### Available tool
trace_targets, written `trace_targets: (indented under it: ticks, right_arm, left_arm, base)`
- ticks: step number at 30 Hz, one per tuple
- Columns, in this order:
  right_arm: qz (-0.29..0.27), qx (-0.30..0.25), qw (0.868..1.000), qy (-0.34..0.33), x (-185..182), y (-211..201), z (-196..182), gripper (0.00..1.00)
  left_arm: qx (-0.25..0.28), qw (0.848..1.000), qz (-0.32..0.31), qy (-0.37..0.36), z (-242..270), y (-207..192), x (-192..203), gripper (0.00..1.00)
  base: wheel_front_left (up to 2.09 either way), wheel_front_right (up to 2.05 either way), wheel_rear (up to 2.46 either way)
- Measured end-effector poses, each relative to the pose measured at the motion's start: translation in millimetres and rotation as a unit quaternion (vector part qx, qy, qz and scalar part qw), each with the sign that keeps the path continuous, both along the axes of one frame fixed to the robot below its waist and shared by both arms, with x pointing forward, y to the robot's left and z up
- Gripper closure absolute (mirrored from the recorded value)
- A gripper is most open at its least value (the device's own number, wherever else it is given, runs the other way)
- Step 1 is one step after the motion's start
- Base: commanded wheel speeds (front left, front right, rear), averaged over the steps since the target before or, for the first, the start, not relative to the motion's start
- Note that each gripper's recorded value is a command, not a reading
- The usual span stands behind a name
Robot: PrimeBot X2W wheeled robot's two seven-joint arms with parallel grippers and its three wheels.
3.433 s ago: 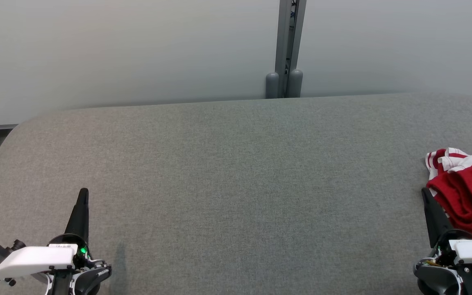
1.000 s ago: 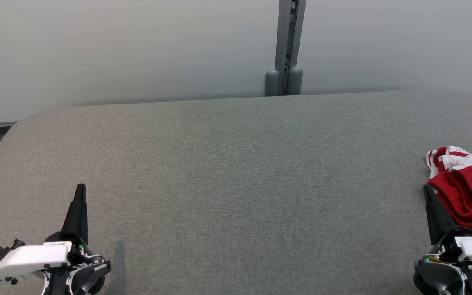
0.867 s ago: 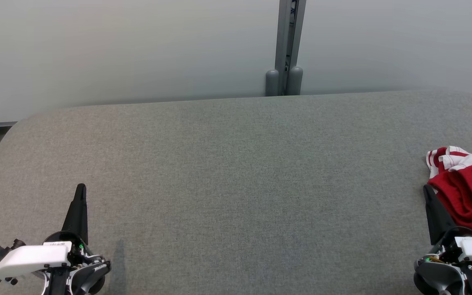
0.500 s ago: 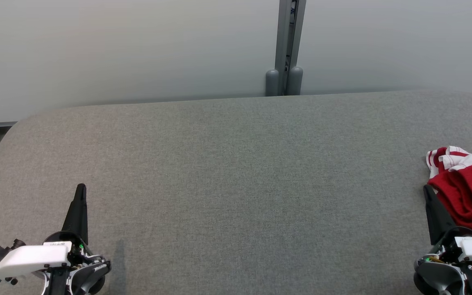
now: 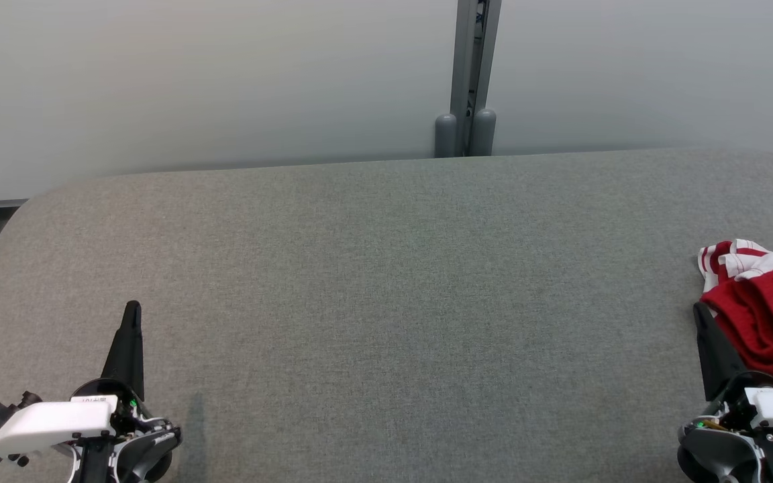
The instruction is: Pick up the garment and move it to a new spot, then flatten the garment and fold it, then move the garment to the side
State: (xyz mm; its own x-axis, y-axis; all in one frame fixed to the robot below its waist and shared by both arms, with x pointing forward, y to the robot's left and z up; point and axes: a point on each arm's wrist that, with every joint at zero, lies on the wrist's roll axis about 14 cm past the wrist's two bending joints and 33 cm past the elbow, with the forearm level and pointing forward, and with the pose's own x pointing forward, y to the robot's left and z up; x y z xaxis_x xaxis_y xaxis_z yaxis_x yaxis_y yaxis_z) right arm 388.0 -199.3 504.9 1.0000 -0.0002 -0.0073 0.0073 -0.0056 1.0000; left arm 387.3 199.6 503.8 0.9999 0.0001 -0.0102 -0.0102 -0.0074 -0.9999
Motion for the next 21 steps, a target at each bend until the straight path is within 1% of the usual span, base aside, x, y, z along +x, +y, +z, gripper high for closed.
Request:
trace_targets:
  ticks: [21]
  right_arm:
    - [0.0, 0.0, 1.0, 0.0, 0.0, 0.1, 0.0, 1.0]
  left_arm:
    - [0.0, 1.0, 0.0, 0.0, 0.0, 0.0, 0.0, 1.0]
  base:
    - [0.0, 0.0, 0.0]
